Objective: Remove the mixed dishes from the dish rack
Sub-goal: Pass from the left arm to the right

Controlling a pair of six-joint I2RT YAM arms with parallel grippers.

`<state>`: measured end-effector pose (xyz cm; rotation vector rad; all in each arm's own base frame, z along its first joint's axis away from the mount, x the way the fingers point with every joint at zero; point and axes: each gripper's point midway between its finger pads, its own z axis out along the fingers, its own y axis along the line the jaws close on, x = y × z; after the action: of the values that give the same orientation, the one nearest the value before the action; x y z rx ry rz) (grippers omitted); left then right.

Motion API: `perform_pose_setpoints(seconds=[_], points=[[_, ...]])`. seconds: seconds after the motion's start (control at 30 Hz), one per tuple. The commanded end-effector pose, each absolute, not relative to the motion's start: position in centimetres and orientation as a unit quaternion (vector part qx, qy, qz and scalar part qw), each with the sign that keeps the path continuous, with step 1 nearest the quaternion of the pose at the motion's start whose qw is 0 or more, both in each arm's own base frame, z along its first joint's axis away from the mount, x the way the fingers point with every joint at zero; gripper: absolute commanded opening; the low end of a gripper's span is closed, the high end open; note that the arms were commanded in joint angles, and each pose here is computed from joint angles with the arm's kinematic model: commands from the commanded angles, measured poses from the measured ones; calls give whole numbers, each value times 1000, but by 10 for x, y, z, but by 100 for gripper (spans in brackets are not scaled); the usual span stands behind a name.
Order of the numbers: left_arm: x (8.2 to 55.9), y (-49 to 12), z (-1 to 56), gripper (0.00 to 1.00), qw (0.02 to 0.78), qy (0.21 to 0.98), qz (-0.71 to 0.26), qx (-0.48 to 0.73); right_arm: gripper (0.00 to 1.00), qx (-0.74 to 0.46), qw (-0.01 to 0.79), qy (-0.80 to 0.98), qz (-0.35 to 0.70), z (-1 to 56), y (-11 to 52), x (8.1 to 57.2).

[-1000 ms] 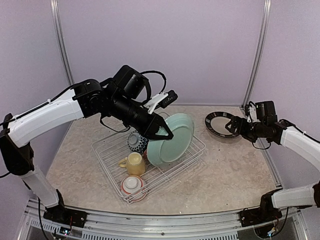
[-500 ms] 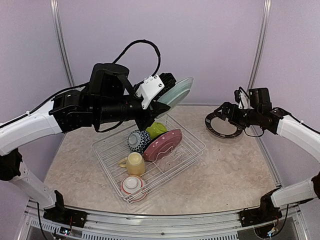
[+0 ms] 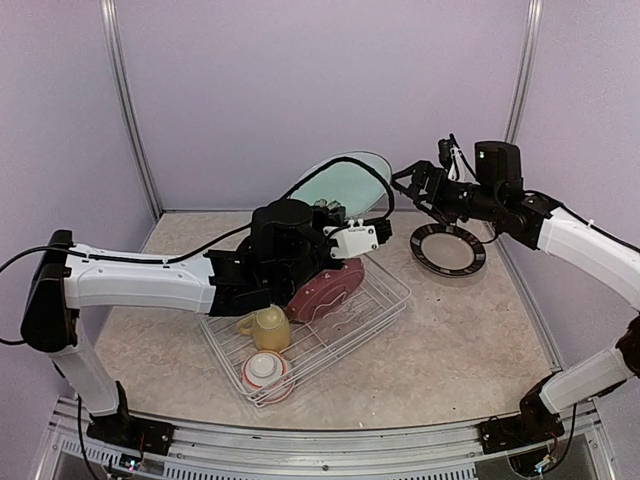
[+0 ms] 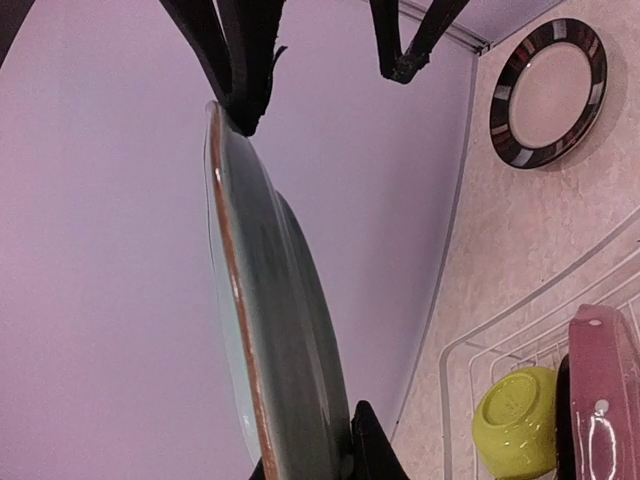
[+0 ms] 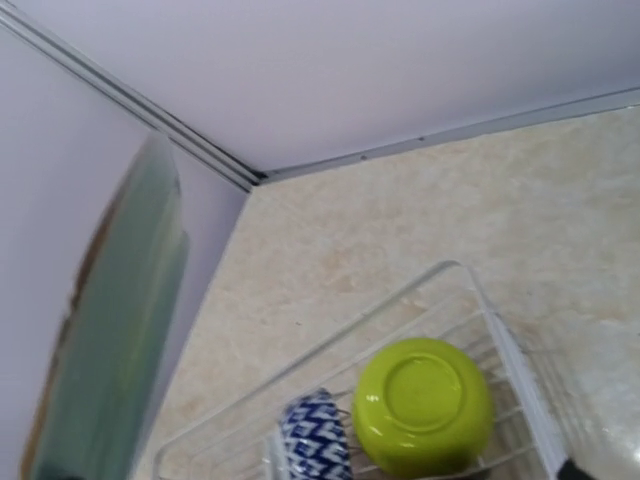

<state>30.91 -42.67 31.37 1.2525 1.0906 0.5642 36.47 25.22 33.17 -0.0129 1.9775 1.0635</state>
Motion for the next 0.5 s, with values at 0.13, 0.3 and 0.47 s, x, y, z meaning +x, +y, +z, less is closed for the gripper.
perform_pose_setpoints(seconds=[0.13, 0.3, 0.47], points=[[317, -398, 387, 0, 706, 468, 275, 455, 100, 24, 460, 763, 454, 365, 258, 364], [319, -400, 377, 0, 694, 470, 279, 469, 99, 9, 453, 765, 457, 371, 277, 362], [321, -403, 370, 0, 685, 475, 278, 478, 98, 11, 457, 768, 449, 376, 286, 365]])
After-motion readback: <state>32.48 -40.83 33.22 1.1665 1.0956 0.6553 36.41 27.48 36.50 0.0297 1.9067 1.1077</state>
